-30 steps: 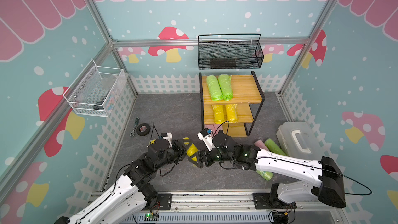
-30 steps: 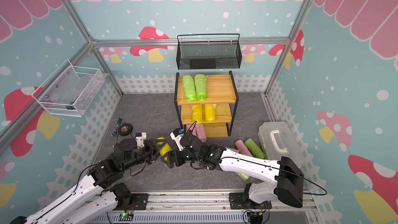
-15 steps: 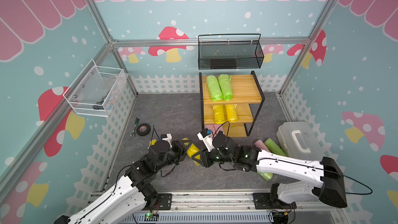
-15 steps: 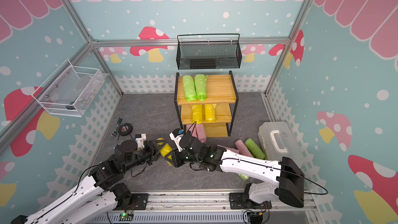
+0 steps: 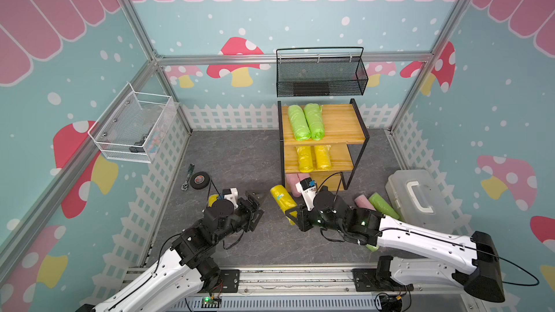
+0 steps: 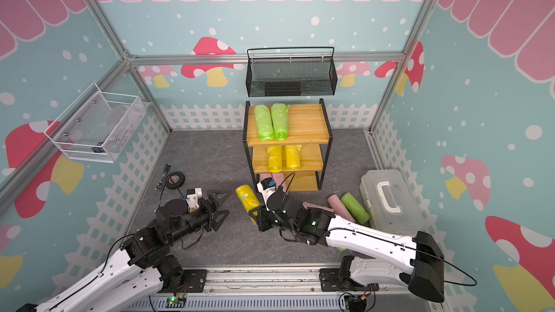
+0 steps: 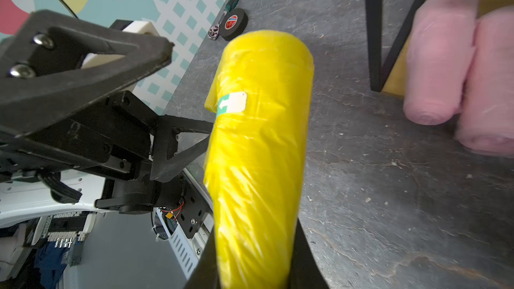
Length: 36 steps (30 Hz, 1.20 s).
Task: Sort the rolls of trash bags by color and place them on the shelf
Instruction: Pick up the roll of trash bags from the center of the board, then place the roll of trash bags on the shelf.
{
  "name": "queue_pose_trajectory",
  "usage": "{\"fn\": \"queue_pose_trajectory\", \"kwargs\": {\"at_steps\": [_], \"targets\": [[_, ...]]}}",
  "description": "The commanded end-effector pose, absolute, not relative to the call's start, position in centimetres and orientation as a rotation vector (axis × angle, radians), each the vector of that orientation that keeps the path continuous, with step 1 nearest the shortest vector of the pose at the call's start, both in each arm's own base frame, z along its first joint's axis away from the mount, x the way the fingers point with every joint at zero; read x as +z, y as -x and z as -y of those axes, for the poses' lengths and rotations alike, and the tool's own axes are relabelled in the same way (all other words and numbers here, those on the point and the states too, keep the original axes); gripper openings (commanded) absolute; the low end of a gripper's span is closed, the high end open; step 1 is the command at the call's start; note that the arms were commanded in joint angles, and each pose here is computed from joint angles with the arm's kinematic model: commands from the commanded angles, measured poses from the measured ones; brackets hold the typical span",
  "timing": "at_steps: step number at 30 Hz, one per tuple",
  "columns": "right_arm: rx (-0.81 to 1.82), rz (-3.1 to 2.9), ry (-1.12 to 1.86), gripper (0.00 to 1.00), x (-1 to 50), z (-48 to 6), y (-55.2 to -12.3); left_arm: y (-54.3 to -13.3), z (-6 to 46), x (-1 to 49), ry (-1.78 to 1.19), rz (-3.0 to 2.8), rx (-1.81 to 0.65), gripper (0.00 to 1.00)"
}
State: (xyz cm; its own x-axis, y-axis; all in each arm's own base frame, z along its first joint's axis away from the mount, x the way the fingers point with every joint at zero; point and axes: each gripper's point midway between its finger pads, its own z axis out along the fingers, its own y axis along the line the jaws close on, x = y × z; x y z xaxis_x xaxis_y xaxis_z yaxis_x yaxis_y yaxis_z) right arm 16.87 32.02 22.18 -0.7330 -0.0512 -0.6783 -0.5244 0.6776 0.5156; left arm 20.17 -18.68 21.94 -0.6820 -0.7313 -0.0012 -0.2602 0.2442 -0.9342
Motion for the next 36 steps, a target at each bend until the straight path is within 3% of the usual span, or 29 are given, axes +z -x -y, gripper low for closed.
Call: {"fn": "queue_pose_trajectory", "kwargs": {"at_steps": [1, 14, 36], "targets": [[0.842, -2.187, 0.362, 0.00, 23.6, -28.9, -18.4, -19.9, 17.5, 21.0, 0.918, -2.081, -1.364, 0.99], [0.568, -2.084, 0.085, 0.00, 27.5, -18.4, -22.8, -19.2, 16.7, 19.9, 0.915, -2.108, -1.319, 0.96], [0.506, -2.040, -0.134, 0.00, 27.7, -15.3, -32.1, -19.1, 16.8, 19.1, 0.910, -2.137, -1.303, 0.95]]}}
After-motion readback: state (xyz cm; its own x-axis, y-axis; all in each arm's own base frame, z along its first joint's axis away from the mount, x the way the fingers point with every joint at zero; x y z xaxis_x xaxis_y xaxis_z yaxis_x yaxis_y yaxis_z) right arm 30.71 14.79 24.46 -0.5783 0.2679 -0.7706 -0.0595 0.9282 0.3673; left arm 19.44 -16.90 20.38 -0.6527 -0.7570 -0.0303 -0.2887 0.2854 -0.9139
